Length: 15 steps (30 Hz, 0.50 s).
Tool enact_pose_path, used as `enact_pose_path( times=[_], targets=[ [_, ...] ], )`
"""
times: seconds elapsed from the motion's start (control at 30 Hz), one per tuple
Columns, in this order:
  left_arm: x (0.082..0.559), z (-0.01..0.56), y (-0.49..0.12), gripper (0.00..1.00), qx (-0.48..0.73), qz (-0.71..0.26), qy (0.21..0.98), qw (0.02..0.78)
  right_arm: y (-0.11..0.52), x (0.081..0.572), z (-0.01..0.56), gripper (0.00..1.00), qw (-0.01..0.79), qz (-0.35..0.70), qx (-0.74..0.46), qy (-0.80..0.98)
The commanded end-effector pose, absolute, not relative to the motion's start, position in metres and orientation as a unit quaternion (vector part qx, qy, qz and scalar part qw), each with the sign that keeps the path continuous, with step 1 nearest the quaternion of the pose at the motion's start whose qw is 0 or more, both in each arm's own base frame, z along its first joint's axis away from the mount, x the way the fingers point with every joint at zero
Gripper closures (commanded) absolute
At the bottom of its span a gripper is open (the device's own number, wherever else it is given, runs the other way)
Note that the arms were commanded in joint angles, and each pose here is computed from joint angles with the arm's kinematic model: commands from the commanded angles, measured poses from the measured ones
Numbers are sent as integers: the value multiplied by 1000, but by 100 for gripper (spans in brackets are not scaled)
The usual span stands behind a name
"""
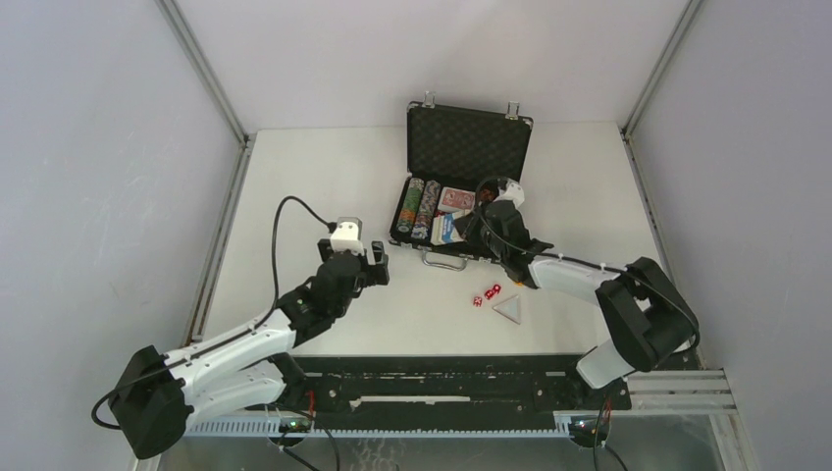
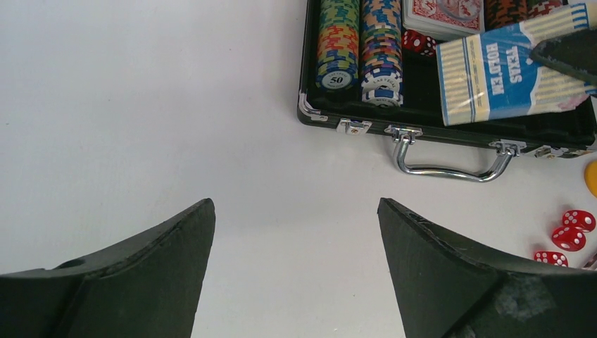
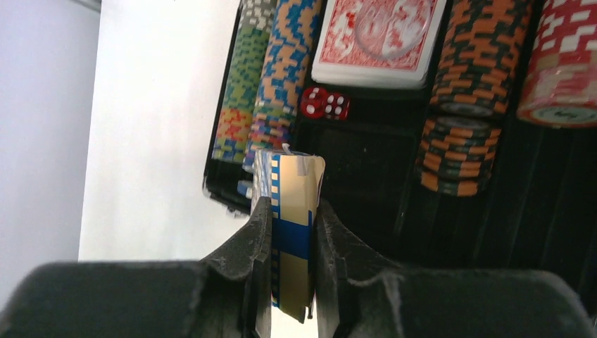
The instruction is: Pack up texas hold em set
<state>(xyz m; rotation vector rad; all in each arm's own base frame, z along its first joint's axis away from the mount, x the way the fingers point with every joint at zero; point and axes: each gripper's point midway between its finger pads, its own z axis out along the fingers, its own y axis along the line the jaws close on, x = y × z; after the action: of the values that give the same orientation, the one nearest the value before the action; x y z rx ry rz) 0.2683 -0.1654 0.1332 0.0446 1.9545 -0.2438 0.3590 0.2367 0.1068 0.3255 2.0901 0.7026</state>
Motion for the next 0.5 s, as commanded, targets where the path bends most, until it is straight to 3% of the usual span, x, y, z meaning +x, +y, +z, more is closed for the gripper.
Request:
enact_pose_path(
  times=[0.0,0.47],
  targets=[
    [270,137,-163,10,2,-105,821,561,239,400,159,100,507,310,173,786],
    [271,132,-168,10,13,-105,827,552,236,400,121,100,463,278,196,818]
  ],
)
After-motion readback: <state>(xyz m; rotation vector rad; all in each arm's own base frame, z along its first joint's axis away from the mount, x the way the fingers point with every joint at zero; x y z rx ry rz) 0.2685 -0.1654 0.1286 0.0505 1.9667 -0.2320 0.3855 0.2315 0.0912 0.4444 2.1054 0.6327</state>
